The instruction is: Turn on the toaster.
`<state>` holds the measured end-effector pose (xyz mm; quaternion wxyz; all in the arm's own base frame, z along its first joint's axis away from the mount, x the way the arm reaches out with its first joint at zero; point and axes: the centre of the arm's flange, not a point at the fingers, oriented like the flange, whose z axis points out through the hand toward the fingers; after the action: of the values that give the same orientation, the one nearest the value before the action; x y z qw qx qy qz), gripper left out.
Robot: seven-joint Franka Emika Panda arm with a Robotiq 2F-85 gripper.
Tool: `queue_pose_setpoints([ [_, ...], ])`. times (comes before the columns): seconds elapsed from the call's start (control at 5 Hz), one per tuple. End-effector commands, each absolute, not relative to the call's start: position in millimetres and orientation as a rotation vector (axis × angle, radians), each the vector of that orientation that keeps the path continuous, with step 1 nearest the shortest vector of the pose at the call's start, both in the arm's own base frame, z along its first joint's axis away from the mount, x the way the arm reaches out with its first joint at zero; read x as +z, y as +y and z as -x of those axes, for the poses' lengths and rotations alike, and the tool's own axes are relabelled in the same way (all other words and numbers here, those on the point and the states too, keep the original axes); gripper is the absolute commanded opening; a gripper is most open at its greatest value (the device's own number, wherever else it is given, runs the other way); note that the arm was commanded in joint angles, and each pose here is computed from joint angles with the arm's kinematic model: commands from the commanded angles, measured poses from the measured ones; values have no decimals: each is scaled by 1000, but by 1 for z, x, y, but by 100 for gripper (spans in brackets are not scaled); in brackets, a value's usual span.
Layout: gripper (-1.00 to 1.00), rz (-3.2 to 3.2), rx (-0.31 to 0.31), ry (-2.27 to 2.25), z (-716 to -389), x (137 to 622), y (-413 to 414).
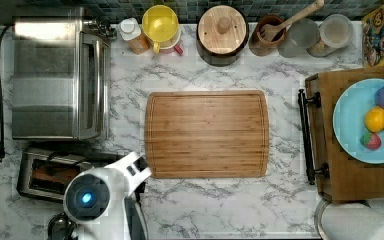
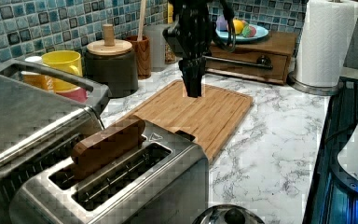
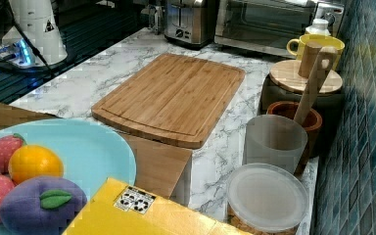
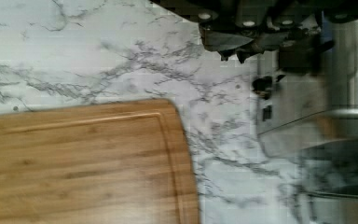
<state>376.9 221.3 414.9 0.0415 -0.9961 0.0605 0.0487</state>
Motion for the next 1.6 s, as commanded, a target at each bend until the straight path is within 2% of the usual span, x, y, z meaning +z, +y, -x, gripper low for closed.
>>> queue_pose_setpoints([
  [0.2,-100,2966,217,204,-360,398,252],
  [0.4,-100,2957,200,246,-361,394,252],
  [0.6,-100,2891,87,229,-349,397,252],
  [0.8,-100,2866,56,208,-351,398,253],
  [1.2,-100,2856,182,146,-367,387,258],
  [1.4,-100,2890,146,135,-365,379,268],
  [1.6,-100,2879,167,134,-366,369,270],
])
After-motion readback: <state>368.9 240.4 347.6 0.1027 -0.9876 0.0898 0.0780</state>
